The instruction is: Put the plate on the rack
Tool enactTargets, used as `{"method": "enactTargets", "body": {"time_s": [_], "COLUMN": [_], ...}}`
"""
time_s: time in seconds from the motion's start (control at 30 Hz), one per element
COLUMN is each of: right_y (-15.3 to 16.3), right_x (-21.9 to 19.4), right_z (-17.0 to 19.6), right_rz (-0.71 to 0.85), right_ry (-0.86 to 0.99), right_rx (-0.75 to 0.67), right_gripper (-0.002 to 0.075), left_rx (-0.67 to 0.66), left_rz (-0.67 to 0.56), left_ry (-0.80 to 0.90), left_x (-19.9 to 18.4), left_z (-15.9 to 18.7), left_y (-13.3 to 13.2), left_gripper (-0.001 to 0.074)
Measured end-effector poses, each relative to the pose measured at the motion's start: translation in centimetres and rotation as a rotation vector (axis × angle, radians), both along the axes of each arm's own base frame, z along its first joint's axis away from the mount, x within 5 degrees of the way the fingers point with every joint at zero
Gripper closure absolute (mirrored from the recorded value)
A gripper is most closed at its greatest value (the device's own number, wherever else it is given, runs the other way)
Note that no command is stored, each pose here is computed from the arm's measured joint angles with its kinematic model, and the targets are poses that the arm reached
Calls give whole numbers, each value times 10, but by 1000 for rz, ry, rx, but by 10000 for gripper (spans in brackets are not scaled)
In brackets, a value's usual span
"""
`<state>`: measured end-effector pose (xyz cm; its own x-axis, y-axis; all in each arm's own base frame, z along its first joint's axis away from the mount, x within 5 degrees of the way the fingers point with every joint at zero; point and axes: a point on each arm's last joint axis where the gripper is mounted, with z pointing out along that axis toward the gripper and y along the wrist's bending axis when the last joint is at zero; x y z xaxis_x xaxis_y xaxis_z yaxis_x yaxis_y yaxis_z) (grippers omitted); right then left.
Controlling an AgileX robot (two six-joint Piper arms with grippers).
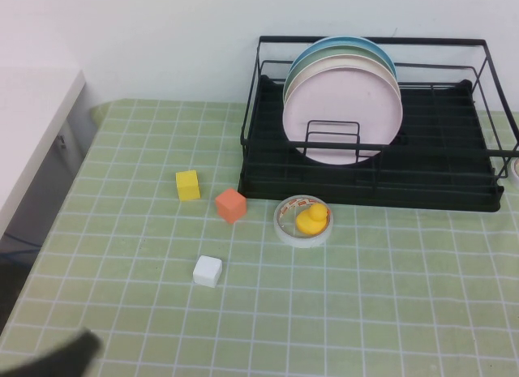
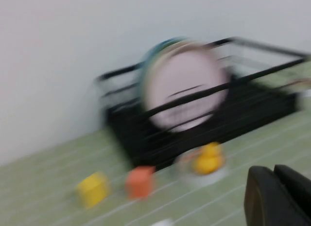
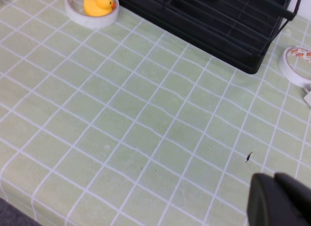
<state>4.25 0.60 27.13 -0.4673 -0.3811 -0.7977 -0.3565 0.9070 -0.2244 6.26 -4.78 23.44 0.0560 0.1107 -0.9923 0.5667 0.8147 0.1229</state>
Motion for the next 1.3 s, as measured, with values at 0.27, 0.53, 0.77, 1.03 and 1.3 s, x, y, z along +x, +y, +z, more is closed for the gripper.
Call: {"method": "enactTargets", "body": {"time_s": [0.27,0.53,0.77,1.03,1.3], "right_y": [0,0,0,0,0], "right_x": [0,0,0,0,0], "right_z": [0,0,0,0,0], "right_rz": [0,0,0,0,0], "right_ry": [2,2,4,4,4], "right_rx": [-1,0,1,1,1], "right_gripper": [726,726,726,726,726], "left_rx": [57,71,-10,-63,-64], "left_rz": [-246,37,251,398,452], "left_ry": [-88,-37,-11,-123,-113], "left_x": [-15,2,5,-9,-9], "left_z": [3,0,1,-10,-17], "left_y": [-17,3,22,36,39], "left_gripper": [736,736,736,736,736]}}
